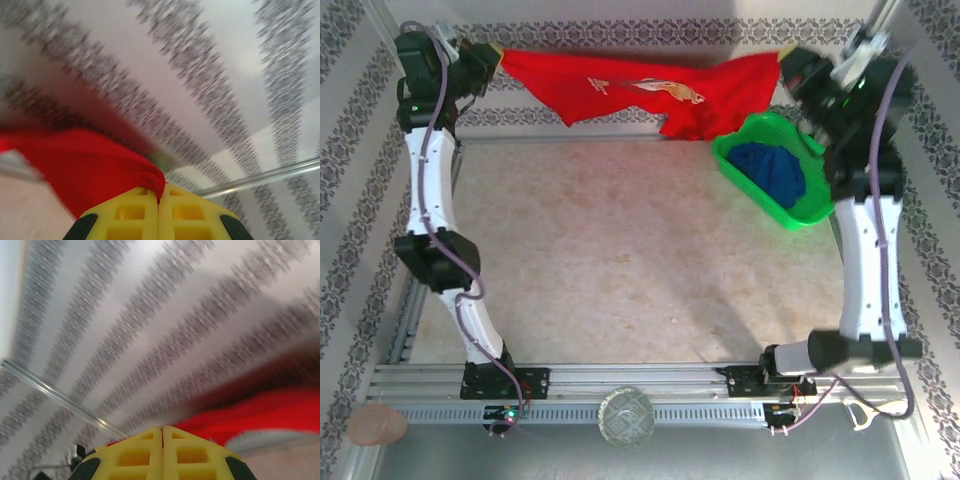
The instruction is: Fold the inside-out t-shirt
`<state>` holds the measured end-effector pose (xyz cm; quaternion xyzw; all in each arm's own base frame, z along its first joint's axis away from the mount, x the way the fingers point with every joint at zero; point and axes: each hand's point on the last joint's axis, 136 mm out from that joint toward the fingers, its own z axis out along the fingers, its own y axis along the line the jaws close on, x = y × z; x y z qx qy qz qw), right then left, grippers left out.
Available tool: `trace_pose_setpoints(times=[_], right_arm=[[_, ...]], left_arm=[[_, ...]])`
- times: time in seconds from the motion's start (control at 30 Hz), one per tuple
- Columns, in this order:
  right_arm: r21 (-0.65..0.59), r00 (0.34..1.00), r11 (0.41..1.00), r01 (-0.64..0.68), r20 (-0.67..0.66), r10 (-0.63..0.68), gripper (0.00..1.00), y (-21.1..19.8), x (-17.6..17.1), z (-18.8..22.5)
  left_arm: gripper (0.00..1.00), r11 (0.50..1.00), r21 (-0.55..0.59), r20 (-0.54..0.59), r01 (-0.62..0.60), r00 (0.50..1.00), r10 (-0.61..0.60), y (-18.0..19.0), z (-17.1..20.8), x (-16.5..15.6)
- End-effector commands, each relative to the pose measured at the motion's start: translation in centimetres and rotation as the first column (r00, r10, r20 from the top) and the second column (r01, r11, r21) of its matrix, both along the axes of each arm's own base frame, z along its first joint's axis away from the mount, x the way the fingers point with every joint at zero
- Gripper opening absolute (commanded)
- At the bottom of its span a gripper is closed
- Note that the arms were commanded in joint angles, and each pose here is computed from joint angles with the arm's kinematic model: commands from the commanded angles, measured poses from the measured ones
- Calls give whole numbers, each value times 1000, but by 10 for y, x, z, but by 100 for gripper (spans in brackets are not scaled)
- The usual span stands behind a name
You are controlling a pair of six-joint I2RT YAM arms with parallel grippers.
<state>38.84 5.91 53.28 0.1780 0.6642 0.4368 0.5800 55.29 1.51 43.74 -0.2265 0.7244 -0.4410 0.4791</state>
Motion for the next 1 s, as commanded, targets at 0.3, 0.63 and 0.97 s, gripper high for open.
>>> trace_pose_setpoints(times=[0.3,0.63,0.97], right_arm=[[49,818,999,8,-574,21,0,14,-130,-379],[39,679,998,43,-734,-1,0,8,-203,-461],[74,688,997,34,-725,31,0,12,-226,-437]], left_arm=[[0,998,-4,-411,65,910,-61,-31,-300,-151],[0,996,67,-599,53,801,-2,-31,-368,-221],[0,980,193,-602,-43,784,153,10,-340,-251]])
